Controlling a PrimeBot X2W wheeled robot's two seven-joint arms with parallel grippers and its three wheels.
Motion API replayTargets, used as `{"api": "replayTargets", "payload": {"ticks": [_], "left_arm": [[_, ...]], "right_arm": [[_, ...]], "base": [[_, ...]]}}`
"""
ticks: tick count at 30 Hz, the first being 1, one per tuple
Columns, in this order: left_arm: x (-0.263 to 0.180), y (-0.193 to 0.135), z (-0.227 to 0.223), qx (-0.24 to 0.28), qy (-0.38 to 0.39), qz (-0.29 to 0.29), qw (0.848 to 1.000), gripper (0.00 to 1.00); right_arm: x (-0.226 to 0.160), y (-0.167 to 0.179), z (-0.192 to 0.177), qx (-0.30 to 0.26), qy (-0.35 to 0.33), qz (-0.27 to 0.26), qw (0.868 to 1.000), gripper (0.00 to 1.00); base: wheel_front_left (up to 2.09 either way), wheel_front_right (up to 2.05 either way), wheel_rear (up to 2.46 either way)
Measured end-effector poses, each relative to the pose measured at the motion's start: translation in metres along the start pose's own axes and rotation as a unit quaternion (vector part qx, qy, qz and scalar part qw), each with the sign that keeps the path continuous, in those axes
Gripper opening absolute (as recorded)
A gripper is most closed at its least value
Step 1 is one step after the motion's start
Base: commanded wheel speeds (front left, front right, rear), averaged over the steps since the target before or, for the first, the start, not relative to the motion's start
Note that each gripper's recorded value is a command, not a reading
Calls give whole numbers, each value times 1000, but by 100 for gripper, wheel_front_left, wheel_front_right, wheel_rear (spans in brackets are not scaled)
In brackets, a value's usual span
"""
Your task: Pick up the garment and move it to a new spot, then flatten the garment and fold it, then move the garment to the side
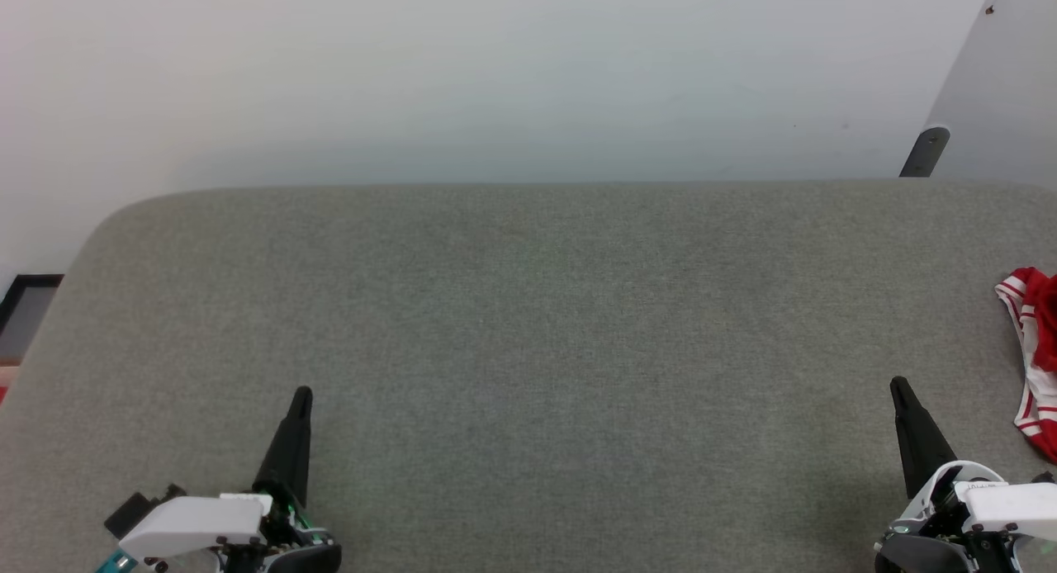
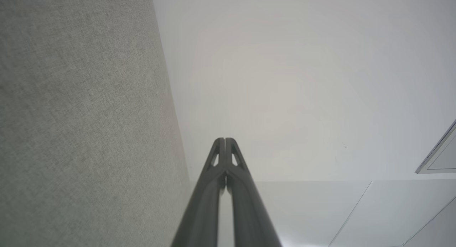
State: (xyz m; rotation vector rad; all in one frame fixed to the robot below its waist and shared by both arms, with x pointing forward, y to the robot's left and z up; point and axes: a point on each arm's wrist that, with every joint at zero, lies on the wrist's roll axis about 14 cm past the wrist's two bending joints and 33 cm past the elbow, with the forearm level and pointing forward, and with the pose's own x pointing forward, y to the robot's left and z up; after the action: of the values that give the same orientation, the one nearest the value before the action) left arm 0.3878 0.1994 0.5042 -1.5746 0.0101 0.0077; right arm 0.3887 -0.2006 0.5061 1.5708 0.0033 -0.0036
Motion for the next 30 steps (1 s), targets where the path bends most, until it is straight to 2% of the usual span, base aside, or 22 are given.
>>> {"api": "replayTargets", "payload": {"ticks": [30], "left_arm": [[0, 0, 0, 0, 0, 0, 1000, 0]], "right_arm": [[0, 0, 0, 0, 0, 0, 1000, 0]], "base": [[0, 0, 0]]}}
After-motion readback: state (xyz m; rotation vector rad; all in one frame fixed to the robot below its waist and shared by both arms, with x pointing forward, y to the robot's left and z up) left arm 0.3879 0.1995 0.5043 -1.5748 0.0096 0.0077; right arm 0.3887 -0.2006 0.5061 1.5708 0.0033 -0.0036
